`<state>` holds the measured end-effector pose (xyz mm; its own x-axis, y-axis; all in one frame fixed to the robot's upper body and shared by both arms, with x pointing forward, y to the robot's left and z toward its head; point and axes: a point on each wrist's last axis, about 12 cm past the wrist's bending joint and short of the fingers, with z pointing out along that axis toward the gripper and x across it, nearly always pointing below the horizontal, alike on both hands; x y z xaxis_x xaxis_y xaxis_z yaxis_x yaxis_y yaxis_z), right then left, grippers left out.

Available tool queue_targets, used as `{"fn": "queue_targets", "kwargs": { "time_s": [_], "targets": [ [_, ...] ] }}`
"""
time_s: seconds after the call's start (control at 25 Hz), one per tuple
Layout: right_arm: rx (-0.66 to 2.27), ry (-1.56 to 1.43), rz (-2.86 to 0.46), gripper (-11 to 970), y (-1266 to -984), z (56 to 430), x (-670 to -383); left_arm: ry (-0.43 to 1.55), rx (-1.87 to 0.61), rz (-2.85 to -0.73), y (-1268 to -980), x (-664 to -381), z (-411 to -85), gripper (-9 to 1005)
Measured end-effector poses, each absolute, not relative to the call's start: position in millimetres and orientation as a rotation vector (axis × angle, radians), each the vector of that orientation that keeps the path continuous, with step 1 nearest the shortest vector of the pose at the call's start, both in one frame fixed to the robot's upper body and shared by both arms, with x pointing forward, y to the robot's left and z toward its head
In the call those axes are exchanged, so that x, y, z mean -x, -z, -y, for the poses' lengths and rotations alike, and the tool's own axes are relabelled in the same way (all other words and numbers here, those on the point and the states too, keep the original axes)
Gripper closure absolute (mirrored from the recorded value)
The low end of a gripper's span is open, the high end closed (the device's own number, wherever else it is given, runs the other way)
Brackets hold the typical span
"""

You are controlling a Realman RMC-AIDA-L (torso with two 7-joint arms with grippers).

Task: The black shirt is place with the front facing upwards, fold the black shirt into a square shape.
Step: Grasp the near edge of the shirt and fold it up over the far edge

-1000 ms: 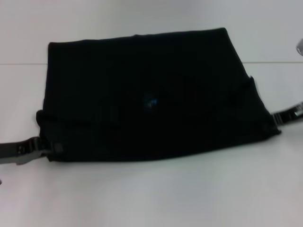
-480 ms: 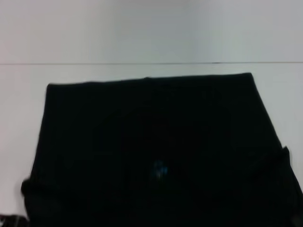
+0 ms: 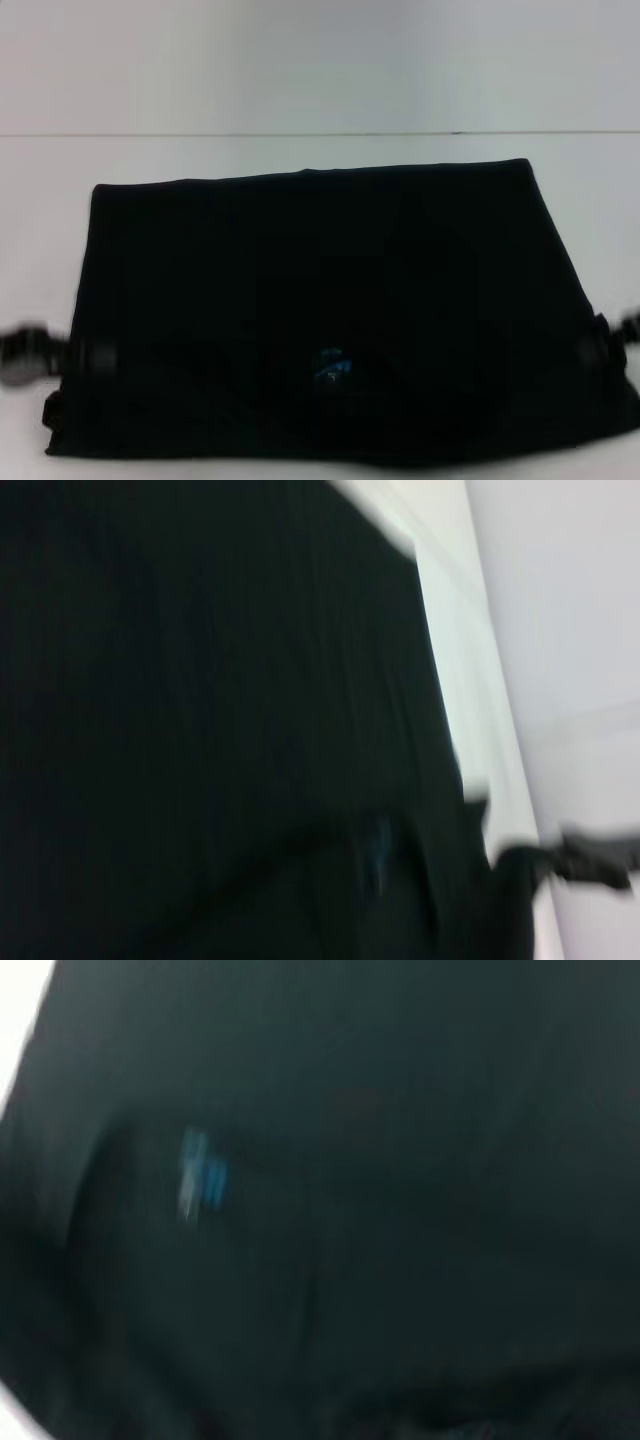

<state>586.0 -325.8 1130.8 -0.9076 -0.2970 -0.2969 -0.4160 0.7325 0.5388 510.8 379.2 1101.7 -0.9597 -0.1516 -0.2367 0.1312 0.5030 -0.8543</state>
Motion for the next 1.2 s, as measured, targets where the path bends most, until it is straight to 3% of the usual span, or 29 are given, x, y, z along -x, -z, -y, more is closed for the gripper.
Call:
{"fn": "queue_targets", "kwargs": {
  "time_s": [0.24,0.44,0.68,1.2],
  "targets": [
    [0.246,-0.893,-2.552,889,-1148.8,337.8,-618.1,1.291,0.234,-2.323,-1108.5,-545.0,-387.9,954],
    [0.078,-0.876,-2.367,888,-1139.5,327.0,-640.9,1.176,0.394,-2.184,-1098.9,-566.3,-383.9,954],
    [0.037,-0.777,-2.233,888,-1117.9,287.9,-657.5,1.073,0.391,-2.087,-1090.9,-584.2,-365.5,953],
    [-0.033,-0.609,-2.116,878,-1111.3,268.4,-673.9,0.846,0.446,-2.041,-1089.0,-627.0,-341.2,952]
  ]
}}
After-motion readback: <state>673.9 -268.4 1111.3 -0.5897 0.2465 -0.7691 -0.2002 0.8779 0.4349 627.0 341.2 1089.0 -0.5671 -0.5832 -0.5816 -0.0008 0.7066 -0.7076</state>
